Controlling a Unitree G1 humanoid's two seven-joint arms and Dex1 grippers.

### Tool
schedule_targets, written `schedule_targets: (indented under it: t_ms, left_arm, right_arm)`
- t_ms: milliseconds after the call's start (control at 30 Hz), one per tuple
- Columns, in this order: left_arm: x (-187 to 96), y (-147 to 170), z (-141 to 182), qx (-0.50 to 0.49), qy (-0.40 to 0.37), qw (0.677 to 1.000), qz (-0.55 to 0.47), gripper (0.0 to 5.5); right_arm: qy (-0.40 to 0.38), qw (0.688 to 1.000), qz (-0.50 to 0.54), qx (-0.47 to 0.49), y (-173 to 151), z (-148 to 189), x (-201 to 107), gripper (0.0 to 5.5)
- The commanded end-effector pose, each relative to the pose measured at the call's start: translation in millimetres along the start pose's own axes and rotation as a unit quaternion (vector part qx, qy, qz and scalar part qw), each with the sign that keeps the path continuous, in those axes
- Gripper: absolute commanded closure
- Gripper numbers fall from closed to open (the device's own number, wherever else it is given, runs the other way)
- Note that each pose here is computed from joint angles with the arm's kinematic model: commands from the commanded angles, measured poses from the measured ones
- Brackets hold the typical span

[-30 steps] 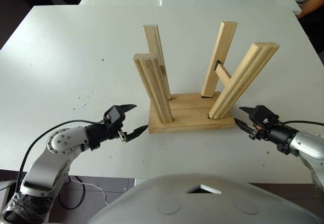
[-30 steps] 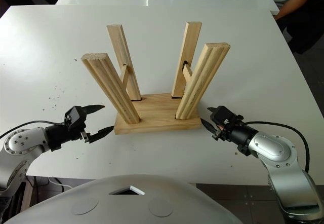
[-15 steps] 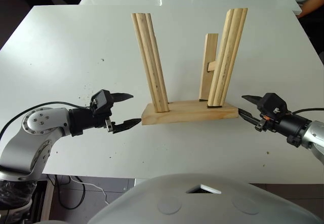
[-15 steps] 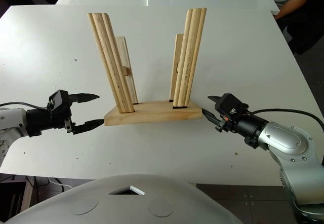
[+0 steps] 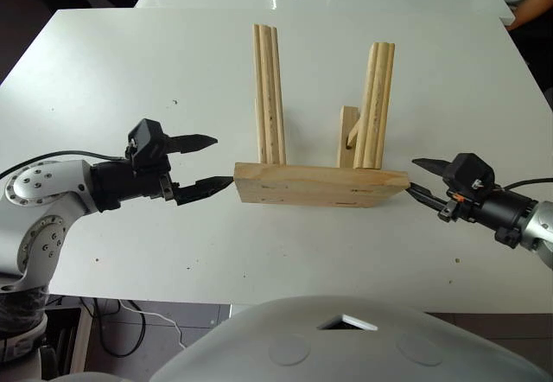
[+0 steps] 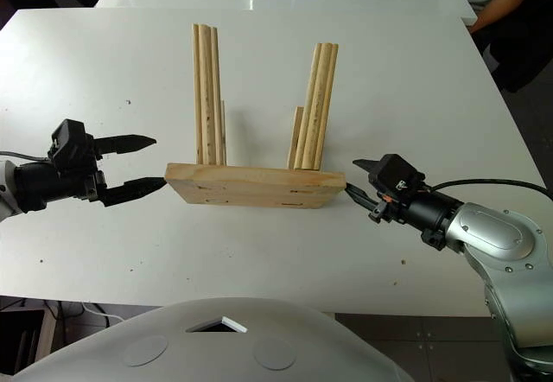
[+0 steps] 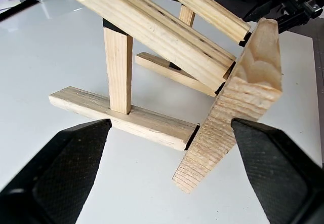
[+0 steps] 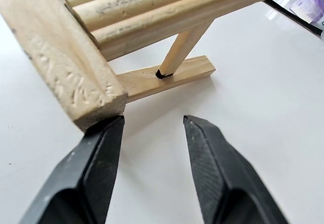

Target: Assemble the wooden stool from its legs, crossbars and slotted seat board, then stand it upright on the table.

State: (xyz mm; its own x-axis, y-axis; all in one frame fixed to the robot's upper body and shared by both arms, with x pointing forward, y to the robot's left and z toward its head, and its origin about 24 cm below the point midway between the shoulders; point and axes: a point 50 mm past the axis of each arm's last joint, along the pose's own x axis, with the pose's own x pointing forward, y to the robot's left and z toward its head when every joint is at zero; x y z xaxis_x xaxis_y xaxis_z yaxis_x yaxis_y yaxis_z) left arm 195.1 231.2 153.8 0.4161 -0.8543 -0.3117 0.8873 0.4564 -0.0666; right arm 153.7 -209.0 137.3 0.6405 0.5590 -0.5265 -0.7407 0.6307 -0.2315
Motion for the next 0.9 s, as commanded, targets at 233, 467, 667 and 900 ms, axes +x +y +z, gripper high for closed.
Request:
schedule_targets:
  t_ms: [233,467,667,900]
  left_arm:
    - [2,2,-58,0.033,0.106,0.994,-0.021,1.1]
    - [5,47,-66,0.103,0.106,0.981,0.127,1.1]
    - [20,24,-119,0.09,0.13,0.98,0.122,1.1]
    - [32,-4,-152,0.102,0.151,0.98,0.085,1.1]
  right_arm:
    - [0.012,0.997,0.077,-0.026,18,-8,6,3.32]
    - [0.041,0.999,0.012,-0.007,2,-40,14,3.32]
    - [0.054,0.999,-0.002,-0.001,10,-64,34,3.32]
    - [0.042,0.999,0.012,0.016,27,-74,56,3.32]
